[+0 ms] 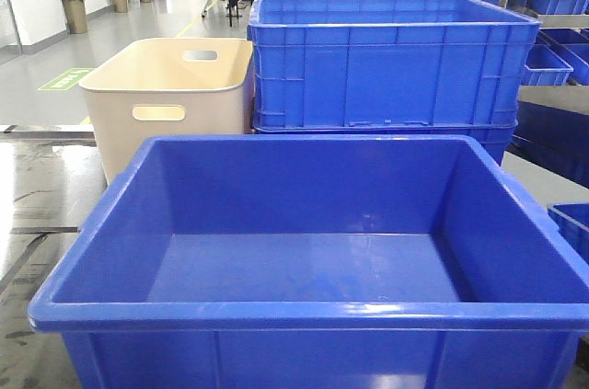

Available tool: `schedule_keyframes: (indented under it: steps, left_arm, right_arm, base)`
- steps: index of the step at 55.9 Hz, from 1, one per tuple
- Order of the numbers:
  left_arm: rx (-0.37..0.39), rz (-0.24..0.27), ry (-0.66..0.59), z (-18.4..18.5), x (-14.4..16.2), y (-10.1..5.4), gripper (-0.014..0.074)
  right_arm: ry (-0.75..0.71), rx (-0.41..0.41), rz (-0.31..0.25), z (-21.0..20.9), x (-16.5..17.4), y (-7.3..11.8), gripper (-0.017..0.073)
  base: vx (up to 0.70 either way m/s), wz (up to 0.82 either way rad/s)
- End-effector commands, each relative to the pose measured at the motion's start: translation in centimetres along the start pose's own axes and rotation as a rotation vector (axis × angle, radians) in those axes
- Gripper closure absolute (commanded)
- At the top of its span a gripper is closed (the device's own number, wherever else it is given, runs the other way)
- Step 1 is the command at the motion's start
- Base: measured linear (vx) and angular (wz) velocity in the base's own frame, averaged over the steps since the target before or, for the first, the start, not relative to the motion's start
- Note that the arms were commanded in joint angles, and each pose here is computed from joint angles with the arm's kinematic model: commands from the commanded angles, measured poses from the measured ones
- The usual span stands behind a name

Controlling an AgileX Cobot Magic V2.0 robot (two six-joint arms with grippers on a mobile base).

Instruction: Pick red and yellow blocks into blue bin

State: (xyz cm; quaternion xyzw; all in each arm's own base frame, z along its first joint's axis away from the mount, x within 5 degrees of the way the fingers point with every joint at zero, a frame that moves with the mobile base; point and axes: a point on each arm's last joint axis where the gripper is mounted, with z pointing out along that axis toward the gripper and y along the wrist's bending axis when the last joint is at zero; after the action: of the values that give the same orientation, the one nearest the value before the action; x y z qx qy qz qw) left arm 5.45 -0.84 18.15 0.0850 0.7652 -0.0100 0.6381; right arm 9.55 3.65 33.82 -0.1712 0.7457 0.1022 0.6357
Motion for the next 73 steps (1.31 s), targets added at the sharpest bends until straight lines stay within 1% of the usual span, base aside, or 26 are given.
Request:
schedule_keyframes:
  steps: [1, 4, 7, 11, 15, 17, 19, 22, 24, 31, 33, 35, 36, 39, 41, 47, 50, 53, 58, 73]
  left_arm:
    - [-0.018, -0.009, -0.089, -0.2, -1.2, 0.2, 0.0591]
    - [-0.018, -0.009, -0.089, -0.2, -1.2, 0.2, 0.0591]
    - [-0.018, -0.009, -0.089, -0.2, -1.2, 0.2, 0.0591]
    - [-0.018, -0.009, -0.089, -0.2, -1.2, 0.2, 0.0591]
    - [-0.018, -0.009, -0.089, -0.2, -1.2, 0.2, 0.0591]
    - [-0.018, -0.009, -0.089, -0.2, -1.2, 0.2, 0.0591]
    - [-0.018, -0.009, -0.089, -0.2, -1.2, 0.2, 0.0591]
    - [-0.018, -0.009, -0.089, -0.2, -1.2, 0.2, 0.0591]
    - [-0.018, -0.009, -0.089, -0.2, -1.2, 0.2, 0.0591]
    - [-0.018, -0.009, -0.089, -0.2, -1.2, 0.2, 0.0591]
    - [-0.018, -0.009, -0.089, -0.2, -1.2, 0.2, 0.0591]
    - [-0.018, -0.009, -0.089, -0.2, -1.2, 0.2, 0.0591]
    - [-0.018, -0.009, -0.089, -0.2, -1.2, 0.2, 0.0591]
    - [-0.018, -0.009, -0.089, -0.2, -1.2, 0.2, 0.0591]
    - [-0.018, -0.009, -0.089, -0.2, -1.2, 0.2, 0.0591]
    - [-0.018, -0.009, -0.089, -0.2, -1.2, 0.2, 0.0591]
    - [-0.018, -0.009, -0.089, -0.2, -1.2, 0.2, 0.0591]
    - [-0.018, -0.01, -0.09, -0.2, -1.2, 0.2, 0.0591]
    - [-0.016, -0.011, -0.084, -0.2, -1.2, 0.2, 0.0591]
    - [-0.015, -0.011, -0.078, -0.1, -1.1, 0.2, 0.0591]
  right_arm:
    - [-0.079, 0.039, 0.0, 0.1, -1.4, -0.4, 0.0566]
    - [-0.072, 0.043, 0.006, 0.3, -1.2, -0.5, 0.0566]
    - [-0.092, 0.073, 0.006, 0.7, -0.6, -0.8, 0.0566]
    - [-0.138, 0.129, 0.036, 1.1, 0.7, -1.2, 0.0566]
    - [-0.193, 0.192, 0.067, 1.1, 2.8, -1.6, 0.0566]
    - [-0.23, 0.219, 0.079, 0.9, 3.6, -1.7, 0.0566]
    - [-0.271, 0.238, 0.079, 0.6, 4.4, -1.8, 0.0566]
    - [-0.335, 0.252, 0.057, 0.1, 5.0, -1.7, 0.0566]
    - [-0.363, 0.247, 0.035, -0.3, 5.4, -1.5, 0.0566]
    - [-0.392, 0.223, -0.109, -1.6, 6.8, -0.7, 0.0566]
    - [-0.385, 0.225, -0.141, -1.8, 7.3, -0.5, 0.0566]
    - [-0.376, 0.237, -0.146, -2.1, 7.9, -0.5, 0.0566]
    - [-0.369, 0.244, -0.145, -2.1, 8.2, -0.5, 0.0566]
    - [-0.343, 0.274, -0.116, -2.3, 9.2, -0.7, 0.0566]
    - [-0.31, 0.303, -0.076, -2.5, 10.4, -0.8, 0.0566]
    - [-0.288, 0.375, 0.007, -2.7, 12.7, -0.9, 0.0566]
    - [-0.3, 0.397, 0.036, -2.8, 13.7, -0.9, 0.0566]
    - [-0.262, 0.409, 0.072, -2.7, 14.1, -1.0, 0.0566]
    - [-0.235, 0.408, 0.07, -2.6, 14.3, -1.0, 0.0566]
    - [-0.249, 0.408, 0.066, -2.7, 14.2, -1.0, 0.0566]
  base:
    - [0.0, 0.0]
    - [0.0, 0.0]
    - [0.0, 0.0]
    - [0.0, 0.0]
    - [0.0, 0.0]
    - [0.0, 0.0]
    - [0.0, 0.0]
    - [0.0, 0.0]
    - [0.0, 0.0]
    - [0.0, 0.0]
    - [0.0, 0.0]
    - [0.0, 0.0]
    - [0.0, 0.0]
    - [0.0, 0.0]
    - [0.0, 0.0]
    - [0.0, 0.0]
    - [0.0, 0.0]
    - [0.0, 0.0]
    - [0.0, 0.0]
    - [0.0, 0.0]
